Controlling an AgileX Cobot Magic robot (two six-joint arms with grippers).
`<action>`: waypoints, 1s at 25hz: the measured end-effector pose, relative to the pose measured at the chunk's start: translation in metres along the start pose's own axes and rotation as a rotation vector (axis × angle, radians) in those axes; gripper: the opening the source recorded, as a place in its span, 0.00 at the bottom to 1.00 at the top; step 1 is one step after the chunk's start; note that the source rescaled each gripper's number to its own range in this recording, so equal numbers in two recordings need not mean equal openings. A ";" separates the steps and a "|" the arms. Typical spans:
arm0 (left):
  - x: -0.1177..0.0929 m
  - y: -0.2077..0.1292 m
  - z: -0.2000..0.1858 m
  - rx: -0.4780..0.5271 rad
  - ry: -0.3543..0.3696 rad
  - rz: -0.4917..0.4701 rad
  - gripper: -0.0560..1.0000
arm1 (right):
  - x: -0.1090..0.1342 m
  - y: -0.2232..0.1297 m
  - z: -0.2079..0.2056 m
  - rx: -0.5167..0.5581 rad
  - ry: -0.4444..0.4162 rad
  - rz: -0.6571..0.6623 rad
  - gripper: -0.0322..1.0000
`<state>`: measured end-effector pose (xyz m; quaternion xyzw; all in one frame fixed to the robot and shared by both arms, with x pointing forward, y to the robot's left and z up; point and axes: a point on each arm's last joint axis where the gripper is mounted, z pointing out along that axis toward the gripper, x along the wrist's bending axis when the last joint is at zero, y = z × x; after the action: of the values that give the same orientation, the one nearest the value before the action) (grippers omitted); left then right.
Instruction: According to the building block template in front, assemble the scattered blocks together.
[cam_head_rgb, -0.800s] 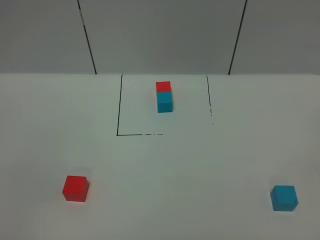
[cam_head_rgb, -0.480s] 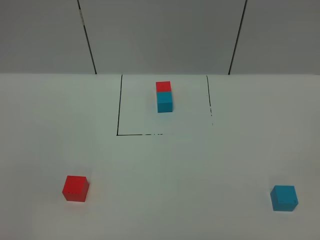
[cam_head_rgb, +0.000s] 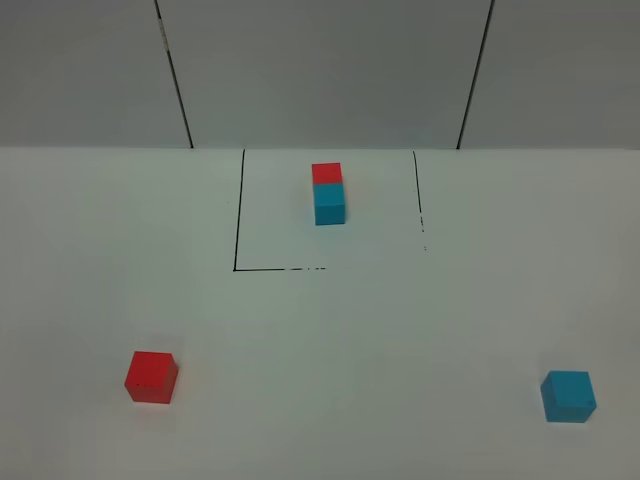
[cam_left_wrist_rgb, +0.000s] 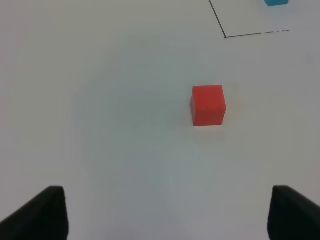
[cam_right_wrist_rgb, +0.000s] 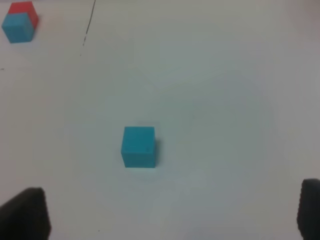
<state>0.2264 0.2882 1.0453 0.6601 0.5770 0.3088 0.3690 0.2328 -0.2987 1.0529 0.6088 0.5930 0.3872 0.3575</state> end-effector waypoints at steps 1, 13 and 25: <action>0.000 0.000 0.000 0.001 0.001 -0.001 0.89 | 0.000 0.000 0.000 0.000 0.000 0.000 1.00; 0.010 0.074 0.064 0.476 -0.058 -0.169 0.89 | 0.000 0.000 0.000 0.000 0.000 0.000 1.00; 0.003 0.114 0.210 0.852 -0.123 -0.115 0.89 | 0.000 0.000 0.000 0.000 0.000 0.000 1.00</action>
<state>0.4627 0.2562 1.0281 0.7374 0.6655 -0.0180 0.1140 0.2328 -0.2987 1.0529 0.6088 0.5930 0.3872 0.3575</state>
